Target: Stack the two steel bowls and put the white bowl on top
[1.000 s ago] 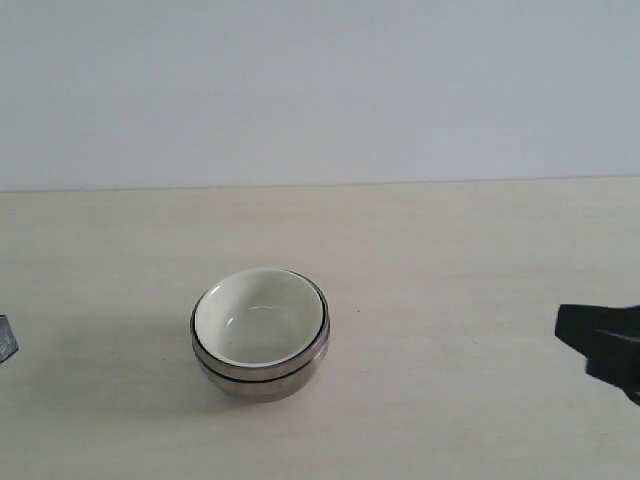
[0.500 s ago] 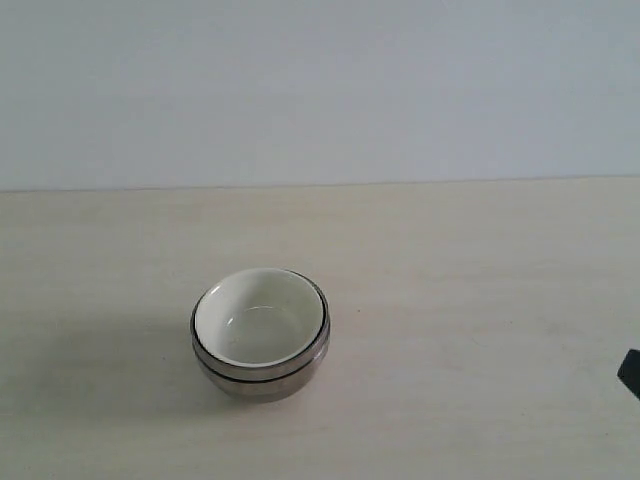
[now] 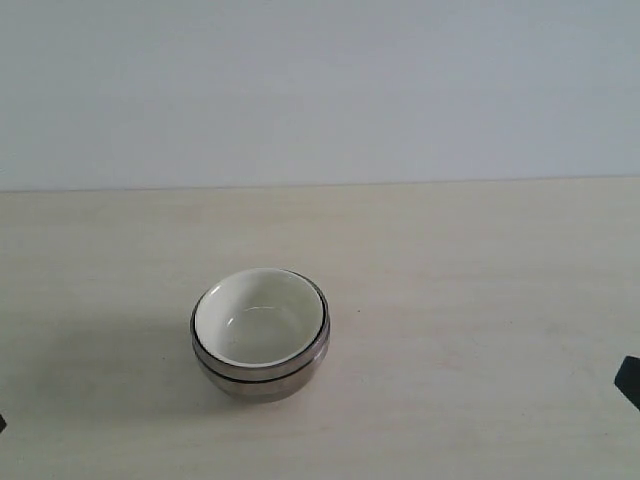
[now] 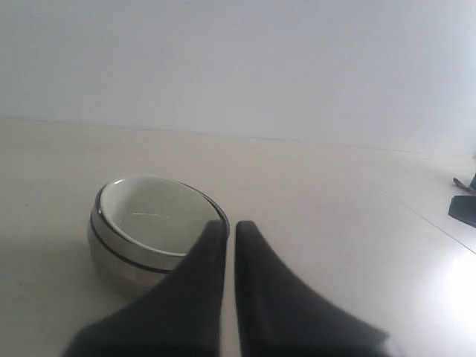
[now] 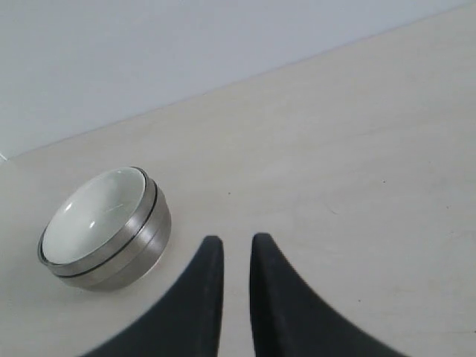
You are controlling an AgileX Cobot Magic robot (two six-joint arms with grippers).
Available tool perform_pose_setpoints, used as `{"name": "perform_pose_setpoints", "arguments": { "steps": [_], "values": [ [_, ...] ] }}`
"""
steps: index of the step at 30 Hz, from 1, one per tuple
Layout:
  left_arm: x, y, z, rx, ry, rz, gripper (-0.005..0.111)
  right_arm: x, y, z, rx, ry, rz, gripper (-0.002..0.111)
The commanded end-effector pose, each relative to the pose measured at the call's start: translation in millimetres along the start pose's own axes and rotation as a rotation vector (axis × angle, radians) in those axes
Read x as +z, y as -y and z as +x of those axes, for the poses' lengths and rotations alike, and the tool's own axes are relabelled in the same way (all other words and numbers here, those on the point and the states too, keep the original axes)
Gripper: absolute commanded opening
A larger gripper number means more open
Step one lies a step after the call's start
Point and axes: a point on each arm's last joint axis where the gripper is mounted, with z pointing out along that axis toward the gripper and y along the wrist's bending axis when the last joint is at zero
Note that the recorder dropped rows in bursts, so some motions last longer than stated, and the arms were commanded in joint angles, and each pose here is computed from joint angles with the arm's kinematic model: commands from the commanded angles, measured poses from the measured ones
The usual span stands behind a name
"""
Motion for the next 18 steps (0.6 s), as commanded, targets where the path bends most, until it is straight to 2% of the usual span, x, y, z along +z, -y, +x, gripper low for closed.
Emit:
{"name": "perform_pose_setpoints", "arguments": {
  "steps": [1, 13, 16, 18],
  "values": [
    [0, 0.4, 1, 0.006, 0.001, 0.005, 0.004, 0, 1, 1, -0.009, -0.007, 0.001, 0.009],
    [-3, 1.7, -1, 0.031, 0.035, 0.006, 0.004, 0, 1, 1, -0.009, -0.007, 0.001, 0.009],
    [-9, -1.6, -6, 0.123, 0.135, -0.075, 0.004, 0, 1, 1, -0.009, -0.007, 0.001, 0.009],
    [-10, -8.3, -9, 0.123, 0.167, -0.161, 0.004, 0, 1, 1, -0.009, -0.007, 0.001, 0.009]
  ]
}}
